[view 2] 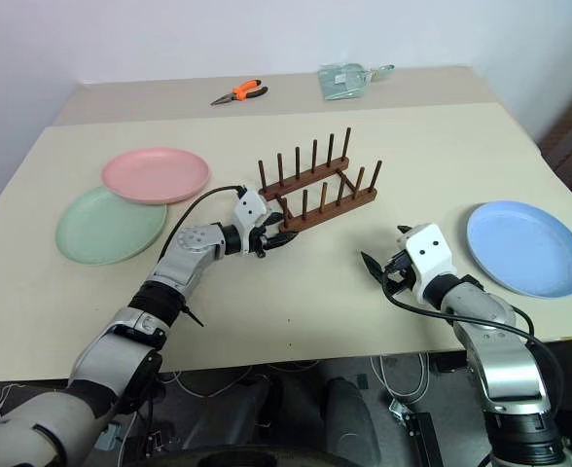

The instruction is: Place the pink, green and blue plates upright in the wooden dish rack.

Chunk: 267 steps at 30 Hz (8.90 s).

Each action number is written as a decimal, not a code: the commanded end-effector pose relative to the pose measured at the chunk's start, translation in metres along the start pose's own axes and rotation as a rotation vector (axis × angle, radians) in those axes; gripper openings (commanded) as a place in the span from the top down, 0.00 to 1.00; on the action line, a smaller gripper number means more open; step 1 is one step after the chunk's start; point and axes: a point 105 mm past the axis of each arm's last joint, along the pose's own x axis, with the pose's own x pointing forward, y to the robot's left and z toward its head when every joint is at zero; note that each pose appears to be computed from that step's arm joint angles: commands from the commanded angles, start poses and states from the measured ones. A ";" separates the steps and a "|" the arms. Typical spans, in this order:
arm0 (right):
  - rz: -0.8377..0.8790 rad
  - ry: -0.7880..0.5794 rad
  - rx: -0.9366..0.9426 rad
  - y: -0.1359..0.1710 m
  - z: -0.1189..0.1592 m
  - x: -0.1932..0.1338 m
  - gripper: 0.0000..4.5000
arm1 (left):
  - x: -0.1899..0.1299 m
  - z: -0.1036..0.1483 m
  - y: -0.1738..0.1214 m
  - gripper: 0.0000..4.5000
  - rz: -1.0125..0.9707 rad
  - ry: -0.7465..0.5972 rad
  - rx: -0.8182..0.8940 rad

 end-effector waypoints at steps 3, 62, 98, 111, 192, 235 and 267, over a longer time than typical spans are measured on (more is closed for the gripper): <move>-0.023 -0.027 -0.043 -0.010 0.009 -0.002 0.00 | -0.010 -0.022 -0.021 0.83 -0.096 0.058 0.043; 0.227 -0.126 -0.184 0.034 0.049 0.056 0.01 | -0.147 0.052 0.109 0.00 0.903 -0.257 -0.254; 0.162 -0.391 -0.454 0.029 0.138 0.047 0.00 | -0.177 0.088 0.123 0.99 0.904 -0.484 -0.731; 0.164 -0.479 -0.961 0.064 0.173 0.083 0.00 | -0.105 0.196 0.056 0.99 0.522 -0.538 -0.438; 0.289 -0.577 -0.408 -0.002 0.206 0.018 0.01 | -0.218 0.029 0.114 0.00 1.099 -0.135 -0.182; 0.397 -0.558 -0.845 0.100 0.176 0.084 0.00 | -0.157 0.173 0.075 0.99 0.753 -0.469 -0.327; 0.114 -0.730 0.157 0.024 0.209 0.039 1.00 | -0.173 0.083 0.062 0.22 0.786 -0.328 -0.023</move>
